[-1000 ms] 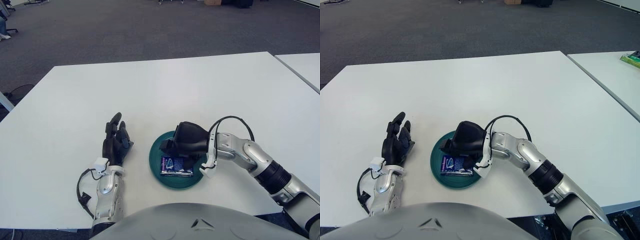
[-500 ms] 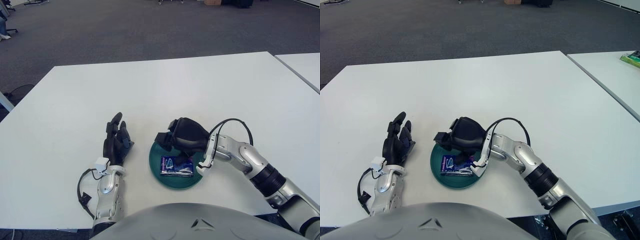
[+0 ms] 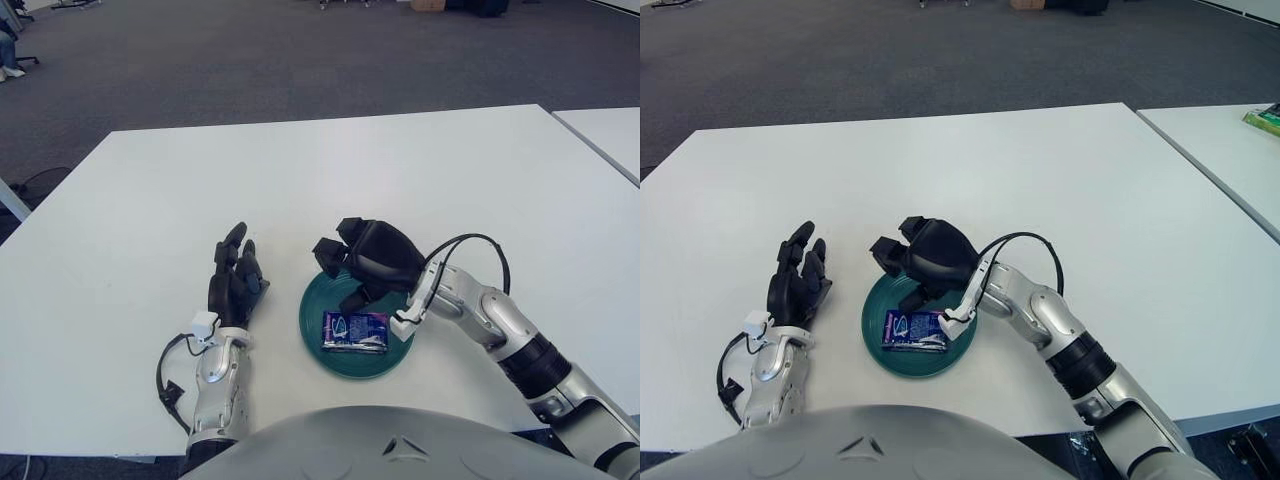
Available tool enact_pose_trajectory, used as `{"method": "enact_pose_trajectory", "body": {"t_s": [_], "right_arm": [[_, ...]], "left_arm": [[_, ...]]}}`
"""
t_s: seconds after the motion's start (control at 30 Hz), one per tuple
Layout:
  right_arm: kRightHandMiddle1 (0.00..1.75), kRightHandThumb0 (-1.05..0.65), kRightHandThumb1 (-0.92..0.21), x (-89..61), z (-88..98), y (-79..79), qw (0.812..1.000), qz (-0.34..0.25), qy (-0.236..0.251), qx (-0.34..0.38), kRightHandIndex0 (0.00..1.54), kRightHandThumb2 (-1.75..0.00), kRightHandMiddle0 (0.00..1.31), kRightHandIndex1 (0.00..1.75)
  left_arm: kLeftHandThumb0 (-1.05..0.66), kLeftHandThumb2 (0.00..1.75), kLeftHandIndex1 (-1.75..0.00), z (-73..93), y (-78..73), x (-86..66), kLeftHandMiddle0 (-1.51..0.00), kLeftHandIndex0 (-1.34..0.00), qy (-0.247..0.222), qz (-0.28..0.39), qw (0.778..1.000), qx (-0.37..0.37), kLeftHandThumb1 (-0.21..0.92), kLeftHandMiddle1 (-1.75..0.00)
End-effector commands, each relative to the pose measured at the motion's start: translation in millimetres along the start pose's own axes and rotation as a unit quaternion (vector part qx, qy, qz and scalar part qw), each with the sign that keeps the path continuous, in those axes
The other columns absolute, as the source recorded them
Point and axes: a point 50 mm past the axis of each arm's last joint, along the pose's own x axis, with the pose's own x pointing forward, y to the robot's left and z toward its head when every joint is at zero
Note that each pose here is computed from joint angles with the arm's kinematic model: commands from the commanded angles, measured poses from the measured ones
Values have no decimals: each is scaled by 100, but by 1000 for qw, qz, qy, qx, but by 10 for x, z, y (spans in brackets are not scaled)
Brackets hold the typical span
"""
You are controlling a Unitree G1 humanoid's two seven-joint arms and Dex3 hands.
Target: Put the gum into the plate.
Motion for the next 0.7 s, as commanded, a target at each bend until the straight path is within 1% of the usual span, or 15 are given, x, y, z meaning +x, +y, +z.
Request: {"method": "enact_pose_trajectory", "body": {"t_s": [0.0, 0.1, 0.2, 0.33, 0.37, 0.47, 0.53, 0.57, 0.6, 0.63, 0.67], "right_arm": [[175, -37, -87, 53, -216, -440, 998, -45, 21, -35, 46, -58, 23, 170], [175, -36, -89, 33, -298, -567, 996, -72, 42, -44, 45, -55, 22, 164], [175, -36, -90, -9, -356, -613, 992, -101, 69, -40, 47, -55, 22, 157], [175, -36, -89, -83, -463, -593, 984, -137, 109, -13, 49, -56, 22, 151], [175, -36, -89, -109, -518, -573, 981, -147, 123, 0, 49, -56, 22, 151], [175, -36, -91, -164, -671, -514, 972, -169, 161, 36, 49, -53, 21, 142], [175, -36, -91, -174, -744, -496, 967, -178, 177, 53, 50, -52, 21, 130], [175, -36, -92, -171, -781, -495, 962, -184, 189, 67, 50, -52, 20, 127], [157, -51, -92, -168, -807, -492, 959, -188, 196, 78, 50, -58, 18, 115], [144, -60, -92, -166, -822, -491, 957, -191, 200, 84, 50, -62, 17, 106], [139, -63, -92, -164, -846, -482, 953, -196, 208, 103, 51, -63, 17, 102]], "left_arm": [[-66, 77, -66, -155, 20, -52, -26, 0, 46, 7, 999, -11, 92, 0], [-65, 77, -67, -168, 26, -48, -26, 0, 50, 10, 999, -15, 92, -1], [-66, 79, -68, -174, 27, -42, -28, 0, 50, 13, 998, -19, 92, -1], [-66, 81, -70, -157, 13, -23, -29, 0, 42, 9, 999, -14, 92, -2], [-66, 81, -71, -152, 10, -22, -29, 0, 39, 7, 999, -9, 92, -2], [-67, 83, -71, -139, 3, -20, -29, 0, 32, 3, 999, 6, 92, -1], [-67, 84, -71, -134, 0, -21, -29, 0, 29, 1, 999, 15, 92, -1], [-67, 84, -71, -135, -3, -21, -29, 0, 28, 1, 999, 19, 92, -1], [-68, 85, -72, -136, -5, -22, -28, 0, 27, 2, 999, 23, 92, -1], [-68, 85, -72, -138, -6, -22, -28, 0, 27, 2, 999, 24, 92, -1], [-68, 85, -72, -139, -7, -24, -28, 0, 26, 3, 999, 26, 92, -1]]}}
